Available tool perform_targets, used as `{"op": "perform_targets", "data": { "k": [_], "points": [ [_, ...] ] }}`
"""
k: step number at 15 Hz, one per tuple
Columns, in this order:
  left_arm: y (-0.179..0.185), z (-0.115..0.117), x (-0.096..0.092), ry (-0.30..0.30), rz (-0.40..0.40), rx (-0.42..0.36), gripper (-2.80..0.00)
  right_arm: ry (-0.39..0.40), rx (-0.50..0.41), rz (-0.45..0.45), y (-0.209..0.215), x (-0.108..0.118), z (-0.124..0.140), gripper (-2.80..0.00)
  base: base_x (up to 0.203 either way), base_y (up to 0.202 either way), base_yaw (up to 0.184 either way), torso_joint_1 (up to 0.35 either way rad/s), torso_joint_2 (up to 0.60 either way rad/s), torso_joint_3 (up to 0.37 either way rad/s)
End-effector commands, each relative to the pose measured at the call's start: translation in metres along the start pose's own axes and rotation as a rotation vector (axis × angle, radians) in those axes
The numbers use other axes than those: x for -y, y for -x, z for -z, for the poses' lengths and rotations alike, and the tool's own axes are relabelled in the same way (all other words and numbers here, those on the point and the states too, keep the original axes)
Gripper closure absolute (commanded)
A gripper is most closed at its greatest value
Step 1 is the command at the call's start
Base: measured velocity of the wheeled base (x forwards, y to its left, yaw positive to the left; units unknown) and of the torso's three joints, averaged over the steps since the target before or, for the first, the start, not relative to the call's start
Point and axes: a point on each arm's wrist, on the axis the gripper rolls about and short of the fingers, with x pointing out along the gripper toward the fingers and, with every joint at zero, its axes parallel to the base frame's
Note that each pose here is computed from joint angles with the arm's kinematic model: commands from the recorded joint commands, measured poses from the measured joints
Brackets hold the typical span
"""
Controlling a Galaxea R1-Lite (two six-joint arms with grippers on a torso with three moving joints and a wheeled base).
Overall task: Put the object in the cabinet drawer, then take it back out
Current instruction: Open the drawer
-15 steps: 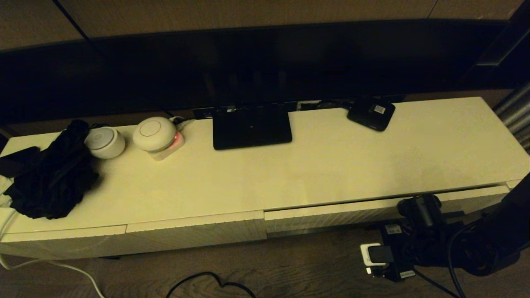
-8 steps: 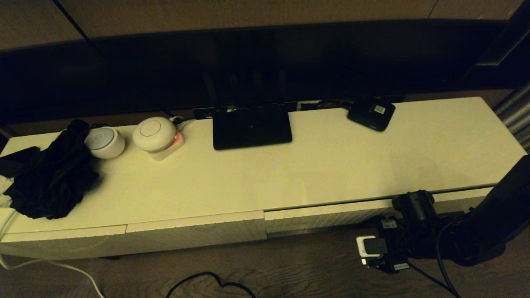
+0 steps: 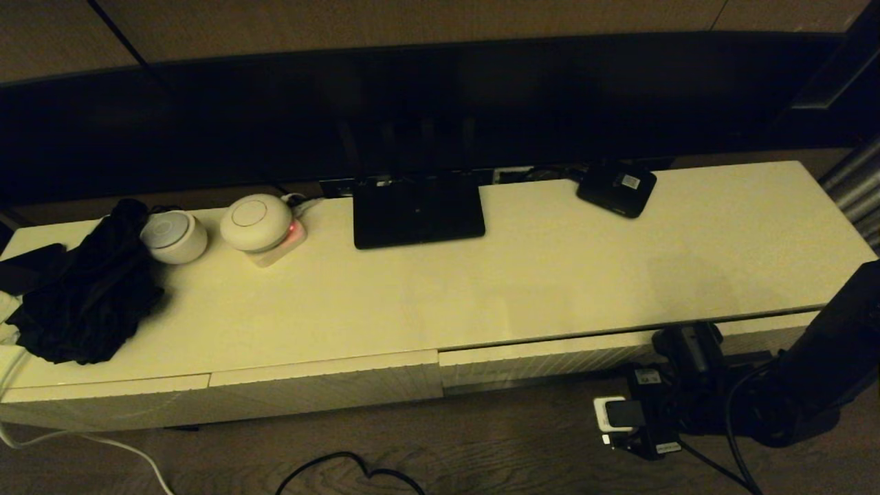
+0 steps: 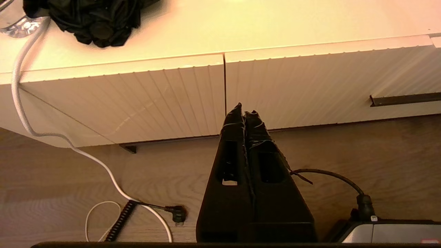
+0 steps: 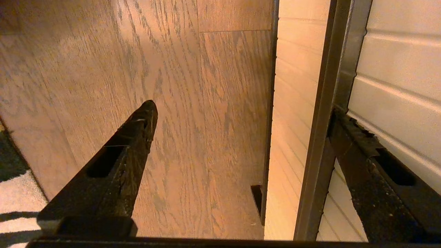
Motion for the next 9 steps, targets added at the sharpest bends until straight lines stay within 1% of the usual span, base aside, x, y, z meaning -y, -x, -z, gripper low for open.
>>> {"op": "perform_targets", "data": {
  "k": [1, 9],
  "points": [
    [0.000, 0.001, 0.000, 0.000, 0.000, -0.003, 0.00, 0.005, 0.000, -0.017, 0.001, -0.005, 0.000, -2.80, 0.000, 0.000, 0.000, 0.000, 0.00, 0.000],
    [0.000, 0.001, 0.000, 0.000, -0.001, -0.003, 0.00, 0.004, 0.023, -0.106, 0.007, -0.032, 0.001, -2.80, 0.000, 0.000, 0.000, 0.000, 0.00, 0.000]
  ]
}}
